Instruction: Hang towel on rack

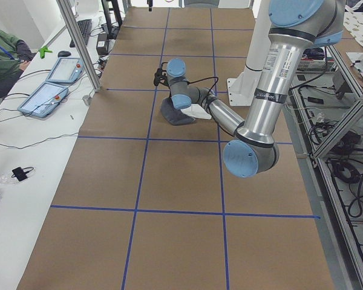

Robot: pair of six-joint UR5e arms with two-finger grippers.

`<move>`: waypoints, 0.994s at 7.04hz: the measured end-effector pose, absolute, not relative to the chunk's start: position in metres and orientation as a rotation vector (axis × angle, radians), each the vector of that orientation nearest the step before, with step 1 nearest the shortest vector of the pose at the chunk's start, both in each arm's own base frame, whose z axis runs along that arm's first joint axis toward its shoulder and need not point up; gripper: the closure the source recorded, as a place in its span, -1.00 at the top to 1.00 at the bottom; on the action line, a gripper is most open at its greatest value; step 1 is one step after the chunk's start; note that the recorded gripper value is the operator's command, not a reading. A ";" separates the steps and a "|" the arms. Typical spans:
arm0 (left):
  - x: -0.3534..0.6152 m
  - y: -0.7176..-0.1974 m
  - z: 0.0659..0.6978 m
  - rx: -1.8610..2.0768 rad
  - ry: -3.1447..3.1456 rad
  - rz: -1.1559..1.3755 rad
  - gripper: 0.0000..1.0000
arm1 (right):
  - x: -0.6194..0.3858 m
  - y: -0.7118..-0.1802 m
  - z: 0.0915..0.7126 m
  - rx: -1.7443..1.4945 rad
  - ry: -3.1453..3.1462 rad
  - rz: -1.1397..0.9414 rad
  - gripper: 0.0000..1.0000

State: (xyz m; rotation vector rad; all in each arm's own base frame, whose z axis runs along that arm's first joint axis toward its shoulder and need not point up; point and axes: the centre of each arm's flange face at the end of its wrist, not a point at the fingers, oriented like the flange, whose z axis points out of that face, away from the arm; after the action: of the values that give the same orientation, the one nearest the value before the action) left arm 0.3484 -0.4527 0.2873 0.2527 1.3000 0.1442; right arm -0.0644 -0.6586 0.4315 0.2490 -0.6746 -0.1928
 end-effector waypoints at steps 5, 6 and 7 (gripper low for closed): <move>0.368 -0.482 0.269 0.202 1.205 0.075 0.95 | -0.063 -0.655 0.439 0.236 -0.676 -0.182 1.00; 0.384 -0.502 0.267 0.201 1.164 0.043 0.94 | -0.063 -0.655 0.440 0.235 -0.676 -0.182 1.00; 0.398 -0.519 0.272 0.202 1.128 0.023 0.93 | -0.062 -0.655 0.440 0.235 -0.676 -0.182 1.00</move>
State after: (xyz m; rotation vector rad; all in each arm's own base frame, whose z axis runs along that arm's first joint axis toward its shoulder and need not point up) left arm 0.3980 -0.5194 0.2723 0.2021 1.1285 0.0230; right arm -0.0625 -0.6549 0.4404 0.2345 -0.6758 -0.1824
